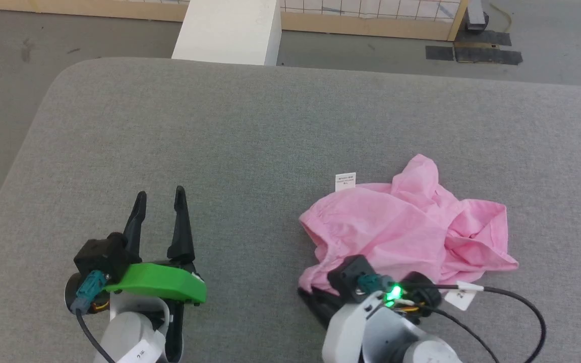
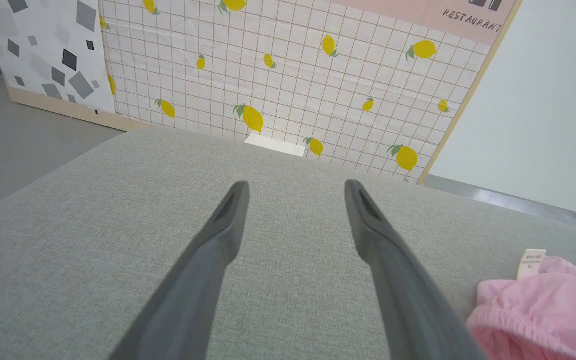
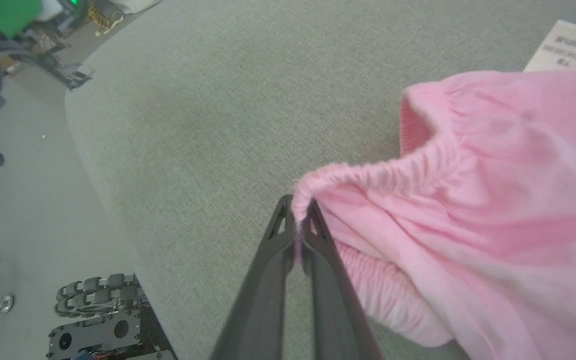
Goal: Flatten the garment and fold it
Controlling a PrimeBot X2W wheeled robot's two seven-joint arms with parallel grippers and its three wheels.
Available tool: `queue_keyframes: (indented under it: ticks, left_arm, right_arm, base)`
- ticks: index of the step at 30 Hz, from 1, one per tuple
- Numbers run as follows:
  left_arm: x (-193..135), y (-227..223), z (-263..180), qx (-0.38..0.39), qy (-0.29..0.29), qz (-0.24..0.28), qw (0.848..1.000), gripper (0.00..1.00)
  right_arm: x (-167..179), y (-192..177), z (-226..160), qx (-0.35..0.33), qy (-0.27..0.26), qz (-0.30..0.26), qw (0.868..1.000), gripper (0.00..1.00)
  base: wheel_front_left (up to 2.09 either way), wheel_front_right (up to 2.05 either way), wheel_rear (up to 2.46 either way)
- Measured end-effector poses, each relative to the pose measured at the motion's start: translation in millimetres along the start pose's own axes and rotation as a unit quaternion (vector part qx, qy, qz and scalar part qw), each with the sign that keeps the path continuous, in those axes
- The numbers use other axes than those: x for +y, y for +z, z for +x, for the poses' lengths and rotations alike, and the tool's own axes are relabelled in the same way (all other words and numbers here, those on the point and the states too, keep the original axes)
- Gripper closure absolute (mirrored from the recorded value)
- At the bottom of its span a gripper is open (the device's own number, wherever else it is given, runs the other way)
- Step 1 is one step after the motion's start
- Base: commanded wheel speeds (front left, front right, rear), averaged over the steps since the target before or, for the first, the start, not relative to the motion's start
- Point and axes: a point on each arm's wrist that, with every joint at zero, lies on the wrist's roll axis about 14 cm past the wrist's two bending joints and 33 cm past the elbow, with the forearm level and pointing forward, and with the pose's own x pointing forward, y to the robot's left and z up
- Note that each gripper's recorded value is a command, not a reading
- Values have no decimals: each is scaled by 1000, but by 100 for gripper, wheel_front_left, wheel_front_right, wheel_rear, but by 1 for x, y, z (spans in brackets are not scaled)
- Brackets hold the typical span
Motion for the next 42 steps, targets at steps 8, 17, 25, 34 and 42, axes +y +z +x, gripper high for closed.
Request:
queue_keyframes:
  ticks: [8,17,25,34,42]
  left_arm:
    - [2,6,-2,-8,4,0,1000,0]
    - [4,13,0,-18,7,-1,1000,0]
    - [-2,10,4,-16,-2,-1,1000,0]
    - [-1,2,4,-6,-2,0,1000,0]
    - [1,8,1,-12,1,0,1000,0]
  right_arm:
    - [11,35,-8,-64,30,19,997,0]
    - [-103,60,-84,-167,-159,60,971,0]
    - [-166,12,-114,-78,-284,53,954,0]
    - [-170,-31,-86,25,-272,52,961,100]
    - [-209,4,-125,-108,-337,121,927,100]
  base:
    - [0,0,0]
    - [0,0,0]
    - [0,0,0]
    - [0,0,0]
    - [0,0,0]
